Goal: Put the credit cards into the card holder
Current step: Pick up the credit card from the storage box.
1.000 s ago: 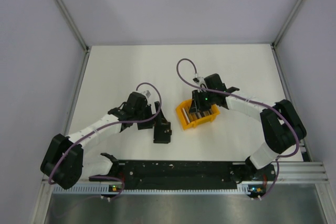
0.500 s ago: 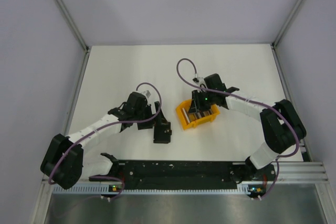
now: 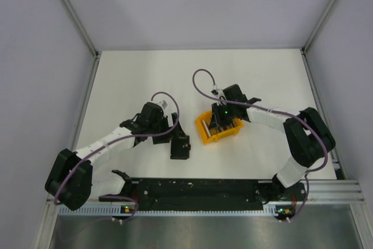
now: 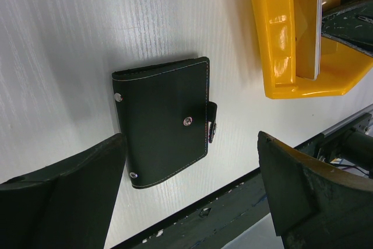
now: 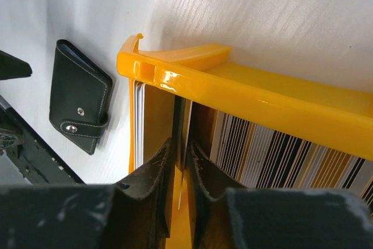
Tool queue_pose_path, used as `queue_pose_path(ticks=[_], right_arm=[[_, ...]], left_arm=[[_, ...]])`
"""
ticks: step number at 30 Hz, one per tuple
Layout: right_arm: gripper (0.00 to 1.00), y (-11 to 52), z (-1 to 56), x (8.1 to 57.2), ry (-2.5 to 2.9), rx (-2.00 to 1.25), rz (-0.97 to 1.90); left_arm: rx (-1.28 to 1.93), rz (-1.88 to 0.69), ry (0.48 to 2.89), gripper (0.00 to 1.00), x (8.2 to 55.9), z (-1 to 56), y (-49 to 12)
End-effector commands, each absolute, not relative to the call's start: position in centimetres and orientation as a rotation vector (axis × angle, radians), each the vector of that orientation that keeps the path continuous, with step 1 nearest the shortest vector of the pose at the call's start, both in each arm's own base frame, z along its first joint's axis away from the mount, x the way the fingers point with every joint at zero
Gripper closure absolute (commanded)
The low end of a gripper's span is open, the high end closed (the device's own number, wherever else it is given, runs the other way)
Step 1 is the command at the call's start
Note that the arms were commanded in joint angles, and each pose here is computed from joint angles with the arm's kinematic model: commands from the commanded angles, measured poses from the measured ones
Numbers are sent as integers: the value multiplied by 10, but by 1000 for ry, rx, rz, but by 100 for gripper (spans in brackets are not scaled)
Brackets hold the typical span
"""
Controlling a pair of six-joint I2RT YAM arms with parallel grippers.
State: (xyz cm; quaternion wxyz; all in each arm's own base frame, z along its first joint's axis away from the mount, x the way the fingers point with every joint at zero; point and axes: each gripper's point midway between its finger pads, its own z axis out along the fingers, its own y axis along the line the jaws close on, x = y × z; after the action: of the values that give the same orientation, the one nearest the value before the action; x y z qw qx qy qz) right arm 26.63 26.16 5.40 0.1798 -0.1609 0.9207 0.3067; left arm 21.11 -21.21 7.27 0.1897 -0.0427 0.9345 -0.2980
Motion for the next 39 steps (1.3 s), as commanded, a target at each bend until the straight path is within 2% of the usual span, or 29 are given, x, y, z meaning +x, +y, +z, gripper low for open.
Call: queue_pose_path(ticks=[1,4,14,18,25,39], right_arm=[[92,275,67,281,2536,-487,849],[100,268,64,281,2538,-517,799],[100,207,50,280,2565,-578,608],[100,201,53,280,2559,-580,629],[100,219,101,289,2437,-555,744],[100,204,168,287,2314,-238,594]], left_arm=[[-82,-867,2593,4,215,78,-218],[-81,-865,2596,4,215,77,-217],[-70,-869,2591,4,215,79,-218],[-72,-873,2590,4,215,79,-218],[-75,-868,2580,4,216,84,-217],[-178,-721,2526,2,225,93,-195]])
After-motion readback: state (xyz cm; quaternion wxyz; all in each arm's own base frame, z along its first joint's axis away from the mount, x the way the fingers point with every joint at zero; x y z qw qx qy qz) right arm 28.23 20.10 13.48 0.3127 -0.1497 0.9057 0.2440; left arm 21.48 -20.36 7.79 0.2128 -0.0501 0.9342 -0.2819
